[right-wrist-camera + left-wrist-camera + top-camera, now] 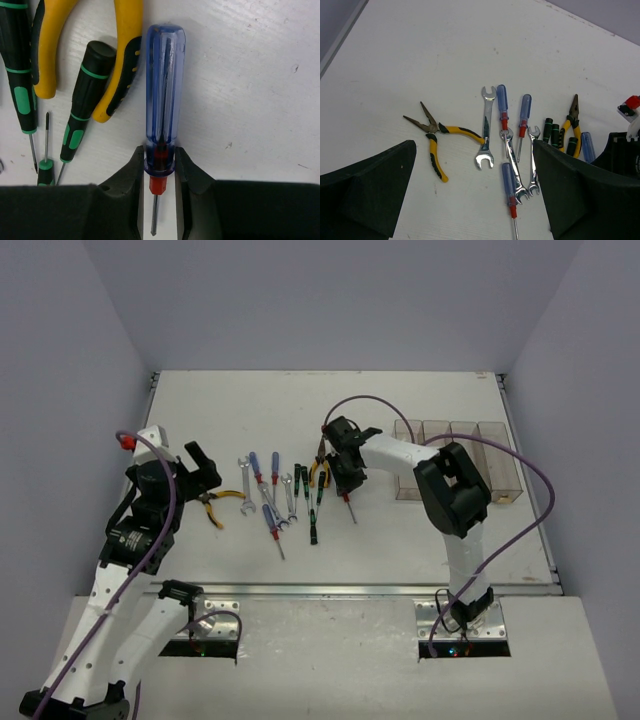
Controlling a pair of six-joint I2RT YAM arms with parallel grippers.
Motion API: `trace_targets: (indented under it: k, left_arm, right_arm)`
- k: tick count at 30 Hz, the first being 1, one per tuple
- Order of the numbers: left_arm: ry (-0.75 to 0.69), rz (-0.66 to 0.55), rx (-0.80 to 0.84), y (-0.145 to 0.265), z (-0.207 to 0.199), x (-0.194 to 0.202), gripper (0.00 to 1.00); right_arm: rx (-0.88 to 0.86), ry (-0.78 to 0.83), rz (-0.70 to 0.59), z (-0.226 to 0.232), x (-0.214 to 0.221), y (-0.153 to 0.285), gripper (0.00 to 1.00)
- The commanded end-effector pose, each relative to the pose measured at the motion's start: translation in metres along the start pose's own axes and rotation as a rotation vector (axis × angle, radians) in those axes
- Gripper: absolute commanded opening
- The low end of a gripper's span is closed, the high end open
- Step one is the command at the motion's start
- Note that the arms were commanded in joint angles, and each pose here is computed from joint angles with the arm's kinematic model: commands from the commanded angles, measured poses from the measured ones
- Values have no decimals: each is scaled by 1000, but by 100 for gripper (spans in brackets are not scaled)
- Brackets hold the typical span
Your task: Sort the tools into containers
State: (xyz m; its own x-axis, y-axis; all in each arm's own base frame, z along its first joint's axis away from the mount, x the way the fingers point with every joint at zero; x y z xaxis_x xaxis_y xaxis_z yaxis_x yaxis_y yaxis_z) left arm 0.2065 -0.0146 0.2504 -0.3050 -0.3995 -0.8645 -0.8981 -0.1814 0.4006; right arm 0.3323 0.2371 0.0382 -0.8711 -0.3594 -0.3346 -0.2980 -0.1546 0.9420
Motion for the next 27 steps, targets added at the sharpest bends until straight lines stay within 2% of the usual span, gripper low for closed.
trace_targets:
  k: [1,3,7,13,19,24,27]
  left_arm:
    - [8,-52,51,1,-11,-16,100]
    - [6,-51,53,1,-12,-16,100]
    - [6,-50,52,1,-11,-16,100]
    - [6,-51,55,1,-11,-16,100]
    - [6,-51,62,2,-12,-16,100]
    - [3,-47,61,1,-12,-15,100]
    - [2,-44,63,0,-13,-15,100]
  right_arm:
    - [54,1,-70,-5,-6,14,11]
    - [58,-8,-104,-7,-9,29,6]
    - [76,-11,-202,-13,-20,74,4]
    - [171,-126,-240,-68,-22,127,3]
    - [251,-235,-189,-139,-14,126,1]
    - [265,-234,-157,-162,-25,111,1]
    - [288,-239,-129,-172,-29,97,5]
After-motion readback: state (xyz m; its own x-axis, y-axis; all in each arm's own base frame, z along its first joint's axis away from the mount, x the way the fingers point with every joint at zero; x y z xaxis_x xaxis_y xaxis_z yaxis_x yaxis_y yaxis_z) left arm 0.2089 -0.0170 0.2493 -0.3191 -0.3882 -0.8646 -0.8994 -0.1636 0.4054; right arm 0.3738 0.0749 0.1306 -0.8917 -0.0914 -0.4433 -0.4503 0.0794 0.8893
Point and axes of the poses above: each gripper's point midway between its finger pads, its own y axis back along the fingers, its own z axis along the line the jaws close on, x = y × z, the point moved 5 cm from there along y, back along the fingers, and after that the axes turned 3 degrees about y, right-handed, at the moved point
